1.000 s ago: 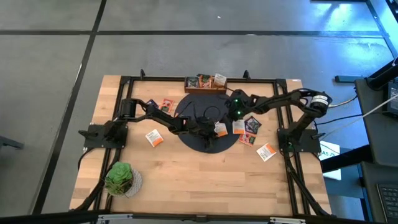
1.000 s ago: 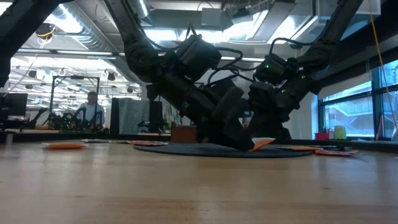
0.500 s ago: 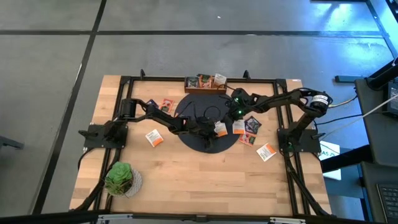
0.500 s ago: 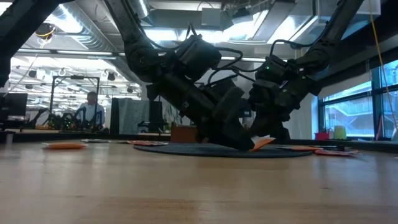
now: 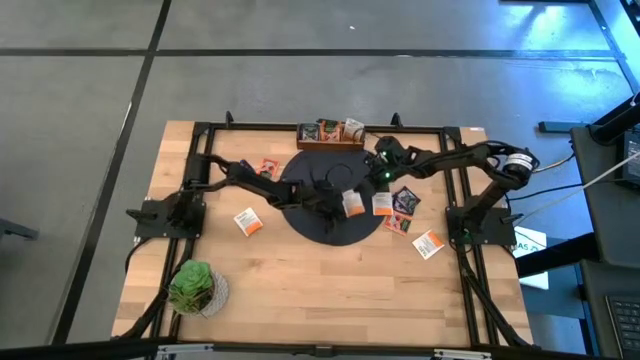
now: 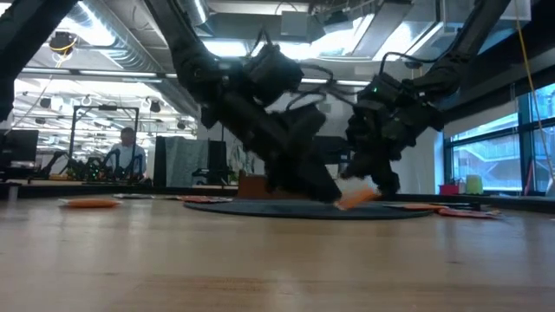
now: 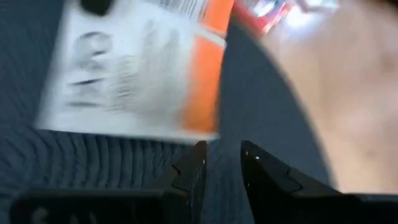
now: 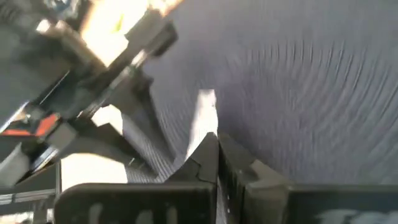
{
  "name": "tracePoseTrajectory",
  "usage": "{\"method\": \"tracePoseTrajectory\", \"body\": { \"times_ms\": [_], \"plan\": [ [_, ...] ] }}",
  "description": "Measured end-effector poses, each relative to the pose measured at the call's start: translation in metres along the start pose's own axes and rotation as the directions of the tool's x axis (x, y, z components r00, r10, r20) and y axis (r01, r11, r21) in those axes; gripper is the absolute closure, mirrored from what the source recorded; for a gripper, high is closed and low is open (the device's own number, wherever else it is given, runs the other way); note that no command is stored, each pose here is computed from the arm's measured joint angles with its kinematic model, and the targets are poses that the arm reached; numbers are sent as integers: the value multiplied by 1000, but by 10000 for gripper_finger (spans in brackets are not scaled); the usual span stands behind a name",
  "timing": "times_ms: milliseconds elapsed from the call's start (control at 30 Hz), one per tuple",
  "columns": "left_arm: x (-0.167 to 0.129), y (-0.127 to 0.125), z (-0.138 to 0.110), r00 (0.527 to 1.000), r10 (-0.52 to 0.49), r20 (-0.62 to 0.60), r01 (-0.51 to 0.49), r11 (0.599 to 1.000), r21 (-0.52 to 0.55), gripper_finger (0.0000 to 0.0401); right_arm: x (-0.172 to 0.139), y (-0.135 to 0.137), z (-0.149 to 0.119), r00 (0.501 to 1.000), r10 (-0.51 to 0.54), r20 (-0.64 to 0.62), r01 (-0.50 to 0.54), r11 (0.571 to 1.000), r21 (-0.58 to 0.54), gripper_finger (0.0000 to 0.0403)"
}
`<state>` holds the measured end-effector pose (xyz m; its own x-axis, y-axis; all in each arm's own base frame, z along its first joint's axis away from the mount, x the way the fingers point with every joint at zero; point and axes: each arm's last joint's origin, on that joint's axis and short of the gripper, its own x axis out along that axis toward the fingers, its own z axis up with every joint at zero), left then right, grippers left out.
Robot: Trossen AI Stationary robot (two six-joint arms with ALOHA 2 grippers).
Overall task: Pick & Place Tea
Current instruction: Put the white tea bag into the right section of the wooden organizer
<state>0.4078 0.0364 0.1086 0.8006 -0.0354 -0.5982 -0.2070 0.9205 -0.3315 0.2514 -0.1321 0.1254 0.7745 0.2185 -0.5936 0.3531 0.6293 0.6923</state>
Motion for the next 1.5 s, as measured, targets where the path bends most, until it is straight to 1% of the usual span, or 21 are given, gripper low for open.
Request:
{"method": "tracePoseTrajectory", "body": {
  "times_ms": [100, 167, 200, 267, 367, 433, 533, 600, 700, 800, 867, 933, 1000, 1200, 1267, 1433, 1500],
  "plan": [
    [-19, -1, 21, 999, -32, 39, 32, 999, -6, 306, -13, 8, 14, 997, 7, 73, -4, 999, -35, 400],
    [-34, -1, 35, 997, -42, 66, 42, 999, -5, 306, -24, 16, 29, 989, 8, 147, 5, 996, -85, 400],
    [-42, -2, 41, 995, -42, 87, 42, 999, 2, 306, -32, 20, 37, 981, -3, 195, 25, 993, -113, 401],
    [-61, -3, 56, 991, -40, 125, 37, 999, 26, 306, -46, 27, 54, 953, -36, 300, 93, 980, -176, 401],
    [-92, -4, 76, 982, -28, 185, 15, 997, 75, 306, -67, 33, 79, 893, -104, 438, 227, 944, -238, 401],
    [-110, -2, 84, 980, -12, 199, -7, 995, 95, 306, -79, 33, 93, 849, -146, 507, 306, 919, -248, 401],
    [-136, 0, 94, 974, 14, 225, -40, 993, 110, 306, -92, 25, 104, 785, -230, 575, 419, 881, -220, 401],
    [-148, 0, 97, 971, 23, 238, -54, 990, 127, 306, -96, 15, 107, 757, -285, 588, 463, 869, -176, 401],
    [-155, 0, 101, 966, 31, 256, -73, 985, 157, 306, -93, -1, 109, 749, -321, 579, 481, 865, -142, 402],
    [-156, 3, 102, 963, 49, 266, -99, 979, 176, 306, -84, -13, 113, 743, -311, 592, 477, 867, -143, 402],
    [-156, 7, 101, 964, 61, 260, -107, 980, 170, 306, -77, -18, 116, 747, -287, 600, 455, 878, -146, 402],
    [-155, 11, 100, 968, 77, 239, -117, 980, 160, 306, -71, -25, 116, 745, -289, 601, 457, 878, -144, 402],
    [-155, 14, 98, 971, 91, 221, -126, 981, 151, 306, -66, -31, 116, 737, -316, 597, 487, 862, -144, 402],
    [-156, 21, 99, 971, 109, 214, -141, 980, 138, 306, -59, -42, 114, 693, -409, 594, 598, 787, -156, 397],
    [-156, 21, 99, 971, 110, 213, -142, 980, 139, 306, -58, -44, 114, 690, -417, 592, 607, 779, -158, 396],
    [-157, 21, 99, 971, 111, 214, -143, 979, 144, 306, -58, -43, 114, 697, -407, 590, 598, 784, -165, 394],
    [-157, 21, 99, 971, 110, 214, -143, 979, 145, 306, -57, -43, 114, 697, -407, 590, 605, 775, -181, 392]
  ]
}}
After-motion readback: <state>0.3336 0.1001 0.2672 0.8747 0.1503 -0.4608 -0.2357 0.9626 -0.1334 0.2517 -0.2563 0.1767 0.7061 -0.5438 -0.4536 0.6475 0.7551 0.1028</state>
